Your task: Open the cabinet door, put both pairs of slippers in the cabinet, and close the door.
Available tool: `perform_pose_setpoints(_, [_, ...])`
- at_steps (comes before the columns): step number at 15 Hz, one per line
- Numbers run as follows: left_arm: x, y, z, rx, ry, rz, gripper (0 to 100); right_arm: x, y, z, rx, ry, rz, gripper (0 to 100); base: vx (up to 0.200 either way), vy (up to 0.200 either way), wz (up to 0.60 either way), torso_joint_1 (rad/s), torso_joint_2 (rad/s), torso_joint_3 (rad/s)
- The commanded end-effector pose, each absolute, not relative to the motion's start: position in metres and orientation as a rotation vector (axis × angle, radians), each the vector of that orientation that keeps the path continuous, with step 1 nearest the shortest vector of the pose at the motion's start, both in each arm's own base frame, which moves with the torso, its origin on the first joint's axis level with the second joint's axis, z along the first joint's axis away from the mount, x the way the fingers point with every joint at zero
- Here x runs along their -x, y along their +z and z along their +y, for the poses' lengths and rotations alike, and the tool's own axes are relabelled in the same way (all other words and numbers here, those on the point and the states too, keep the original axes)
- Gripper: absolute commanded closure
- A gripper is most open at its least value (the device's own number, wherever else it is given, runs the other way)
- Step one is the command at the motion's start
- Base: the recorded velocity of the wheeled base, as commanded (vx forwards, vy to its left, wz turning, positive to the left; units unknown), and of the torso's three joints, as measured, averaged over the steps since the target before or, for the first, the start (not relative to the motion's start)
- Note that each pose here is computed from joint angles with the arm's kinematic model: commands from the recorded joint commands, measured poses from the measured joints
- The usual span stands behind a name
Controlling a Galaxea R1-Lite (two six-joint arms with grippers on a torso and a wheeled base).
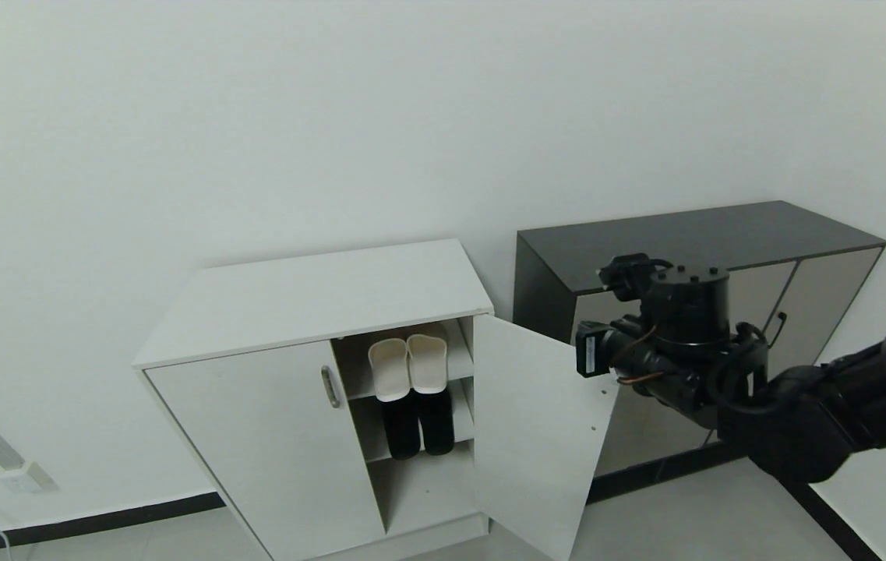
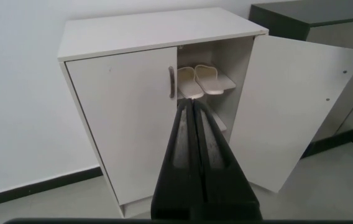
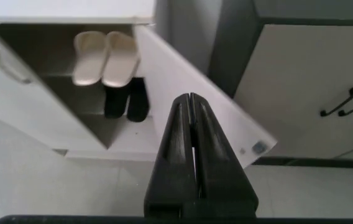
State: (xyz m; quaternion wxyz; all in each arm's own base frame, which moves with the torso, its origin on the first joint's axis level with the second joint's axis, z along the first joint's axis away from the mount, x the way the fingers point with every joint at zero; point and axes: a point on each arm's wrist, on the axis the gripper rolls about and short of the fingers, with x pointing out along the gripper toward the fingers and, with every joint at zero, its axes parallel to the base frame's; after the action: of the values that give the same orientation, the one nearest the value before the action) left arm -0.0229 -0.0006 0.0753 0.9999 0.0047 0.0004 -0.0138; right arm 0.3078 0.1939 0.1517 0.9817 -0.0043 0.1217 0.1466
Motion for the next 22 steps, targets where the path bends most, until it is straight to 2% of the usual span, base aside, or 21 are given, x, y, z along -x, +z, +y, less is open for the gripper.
perform_pose_setpoints(1, [0.023, 0.075, -0.001, -0.009, -0.026, 0.001, 100, -0.346, 0.142, 0.183, 0.004, 0.255, 0.274, 100, 0.0, 0.0, 0.0, 0.0, 0.0, 0.0])
perform_pose_setpoints(7, [0.023, 0.075, -0.001, -0.008, -0.026, 0.001, 100, -0.389, 0.119, 0.164, 0.003, 0.194, 0.34, 100, 0.0, 0.0, 0.0, 0.0, 0.0, 0.0])
perform_pose_setpoints(13, [0.023, 0.075, -0.001, -0.008, -0.026, 0.001, 100, -0.397, 0.091, 0.162, 0.003, 0.179, 0.405, 100, 0.0, 0.0, 0.0, 0.0, 0.0, 0.0])
perform_pose_setpoints(22, [0.023, 0.075, -0.001, -0.008, -0.026, 0.001, 100, -0.395, 0.082, 0.163, 0.01, 0.181, 0.432, 100, 0.0, 0.0, 0.0, 0.0, 0.0, 0.0])
